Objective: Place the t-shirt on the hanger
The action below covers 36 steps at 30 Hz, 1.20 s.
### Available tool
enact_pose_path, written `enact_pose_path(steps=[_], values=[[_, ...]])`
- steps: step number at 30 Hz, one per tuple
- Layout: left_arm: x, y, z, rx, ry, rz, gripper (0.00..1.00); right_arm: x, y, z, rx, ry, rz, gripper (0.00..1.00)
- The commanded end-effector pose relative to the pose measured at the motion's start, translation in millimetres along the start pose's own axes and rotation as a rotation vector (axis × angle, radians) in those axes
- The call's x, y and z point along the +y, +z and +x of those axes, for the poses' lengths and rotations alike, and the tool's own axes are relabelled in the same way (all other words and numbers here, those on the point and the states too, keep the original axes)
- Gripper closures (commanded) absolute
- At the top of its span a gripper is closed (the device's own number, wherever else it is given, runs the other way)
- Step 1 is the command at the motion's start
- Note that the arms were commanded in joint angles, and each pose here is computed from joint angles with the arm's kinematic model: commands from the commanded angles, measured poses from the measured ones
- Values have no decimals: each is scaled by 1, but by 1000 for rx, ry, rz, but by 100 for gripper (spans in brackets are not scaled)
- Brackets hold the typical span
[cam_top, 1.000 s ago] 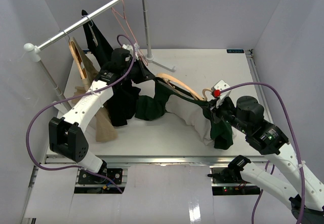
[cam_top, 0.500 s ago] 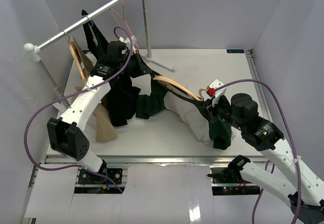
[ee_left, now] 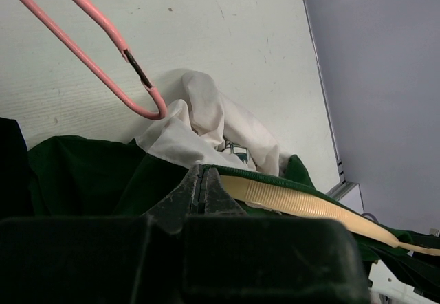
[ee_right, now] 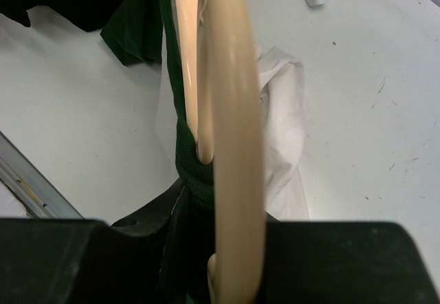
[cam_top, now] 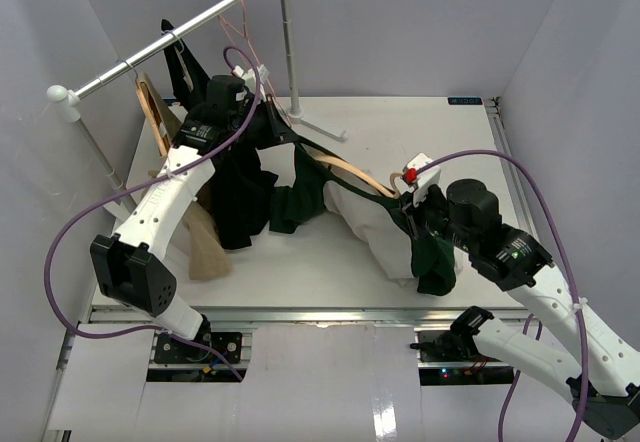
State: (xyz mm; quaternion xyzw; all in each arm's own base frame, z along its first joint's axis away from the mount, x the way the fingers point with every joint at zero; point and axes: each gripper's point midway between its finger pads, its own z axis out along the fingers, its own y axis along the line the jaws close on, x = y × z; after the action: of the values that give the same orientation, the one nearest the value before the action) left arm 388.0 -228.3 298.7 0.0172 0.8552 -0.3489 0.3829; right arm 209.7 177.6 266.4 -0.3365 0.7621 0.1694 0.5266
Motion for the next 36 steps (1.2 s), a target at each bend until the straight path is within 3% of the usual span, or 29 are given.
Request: enact_pose_path(steps=[1,6,10,16,22,23,25,28,36], values=[[-12,-24,-56,-159,84,37,100,-6,-5,-9,13,7,25,92],[-70,-24,-52,-129,186,193,100,-6,16,-22,25,4,11,92],[-102,-20,-34,-94,236,220,100,-9,28,-38,-3,8,23,92],[-119,-8,10,-4,296,187,100,-9,39,-57,-54,0,9,92],[-143,-29,32,-1,377,238,98,-10,46,-69,-134,-17,14,92],[-148,-37,34,3,397,273,91,-6,45,-70,-146,-19,-9,92],[-151,-48,36,-4,444,304,62,1,42,-73,-171,-31,-47,92],[-139,-65,29,-67,512,248,47,5,35,-76,-207,-51,-69,92],[-98,-97,27,-143,776,104,43,30,16,-62,-233,-48,-193,92]])
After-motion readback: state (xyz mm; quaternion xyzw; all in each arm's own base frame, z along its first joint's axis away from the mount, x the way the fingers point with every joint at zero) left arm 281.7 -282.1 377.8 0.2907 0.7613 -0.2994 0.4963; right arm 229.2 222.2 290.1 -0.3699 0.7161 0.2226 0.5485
